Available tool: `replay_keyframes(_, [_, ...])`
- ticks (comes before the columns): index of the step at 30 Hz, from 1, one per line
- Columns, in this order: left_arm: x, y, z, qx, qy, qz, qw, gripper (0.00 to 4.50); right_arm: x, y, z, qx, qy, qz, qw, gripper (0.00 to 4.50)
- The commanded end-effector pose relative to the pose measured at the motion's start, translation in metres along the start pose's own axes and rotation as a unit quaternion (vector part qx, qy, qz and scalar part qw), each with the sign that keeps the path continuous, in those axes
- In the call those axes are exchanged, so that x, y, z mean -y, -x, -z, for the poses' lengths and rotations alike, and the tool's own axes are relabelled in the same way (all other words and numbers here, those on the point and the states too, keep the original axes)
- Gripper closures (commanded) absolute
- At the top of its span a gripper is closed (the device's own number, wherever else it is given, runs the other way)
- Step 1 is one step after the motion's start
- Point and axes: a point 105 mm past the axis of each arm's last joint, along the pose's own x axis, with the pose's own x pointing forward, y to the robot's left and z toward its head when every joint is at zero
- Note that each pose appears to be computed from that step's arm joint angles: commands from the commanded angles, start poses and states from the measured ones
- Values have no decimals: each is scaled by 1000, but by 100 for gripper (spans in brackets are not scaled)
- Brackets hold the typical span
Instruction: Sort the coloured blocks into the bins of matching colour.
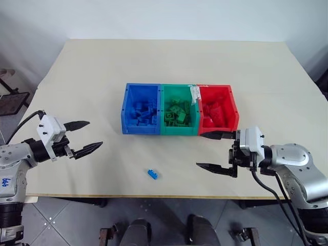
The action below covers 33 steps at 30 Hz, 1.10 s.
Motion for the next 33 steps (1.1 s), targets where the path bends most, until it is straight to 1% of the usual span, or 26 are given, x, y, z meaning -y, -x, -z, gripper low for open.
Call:
replay_keyframes(1, [12, -2, -12, 2, -29, 42, 999, 4, 2, 6, -3, -3, 19, 6, 1000, 0])
replay_keyframes(2, [21, -6, -14, -1, -39, 68, 997, 4, 3, 8, -1, -7, 20, 10, 1000, 0])
replay_keyframes(4, [46, -16, -19, -8, -60, 146, 987, 4, 4, 16, 1, -16, 19, 19, 1000, 0])
replay_keyframes(6, [68, -27, -28, -1, -69, 206, 976, 4, 3, 23, 3, -26, 16, 23, 999, 0])
replay_keyframes(8, [100, -41, -31, -19, -126, 298, 946, 4, -4, 34, 8, -51, 16, 13, 998, 0])
replay_keyframes(10, [117, -55, -29, -33, -155, 340, 927, 4, -11, 44, 12, -72, 10, 6, 997, 0])
replay_keyframes(13, [128, -77, -21, -51, -181, 356, 915, 4, -15, 52, 15, -88, 6, 10, 996, 0])
replay_keyframes(15, [132, -94, -6, -84, -214, 356, 906, 4, -17, 56, 15, -91, 0, 22, 996, 0])
replay_keyframes(17, [133, -105, 2, -100, -237, 349, 901, 4, -20, 57, 15, -94, -4, 31, 995, 0])
replay_keyframes(20, [133, -119, -2, -96, -240, 331, 907, 4, -23, 60, 15, -96, -9, 44, 994, 0])
replay_keyframes(22, [133, -121, -4, -98, -235, 330, 909, 4, -25, 60, 15, -97, -11, 46, 994, 0])
replay_keyframes(23, [133, -121, -3, -103, -229, 337, 908, 44, -26, 60, 15, -97, -13, 48, 994, 0])
replay_keyframes(24, [134, -121, -3, -106, -224, 342, 906, 62, -27, 60, 15, -98, -14, 49, 994, 0])
replay_keyframes(26, [141, -114, 0, -124, -196, 375, 897, 120, -27, 58, 15, -96, -15, 51, 994, 0])
replay_keyframes(28, [142, -110, 2, -140, -188, 392, 890, 188, -27, 56, 15, -95, -14, 52, 994, 0])
replay_keyframes(31, [136, -110, 4, -156, -185, 386, 890, 277, -26, 54, 14, -92, -13, 52, 994, 0])
replay_keyframes(32, [134, -110, 4, -158, -185, 383, 891, 316, -25, 54, 14, -91, -13, 51, 994, 0])
replay_keyframes(33, [133, -111, 4, -159, -184, 380, 892, 340, -24, 54, 13, -91, -13, 51, 995, 0])
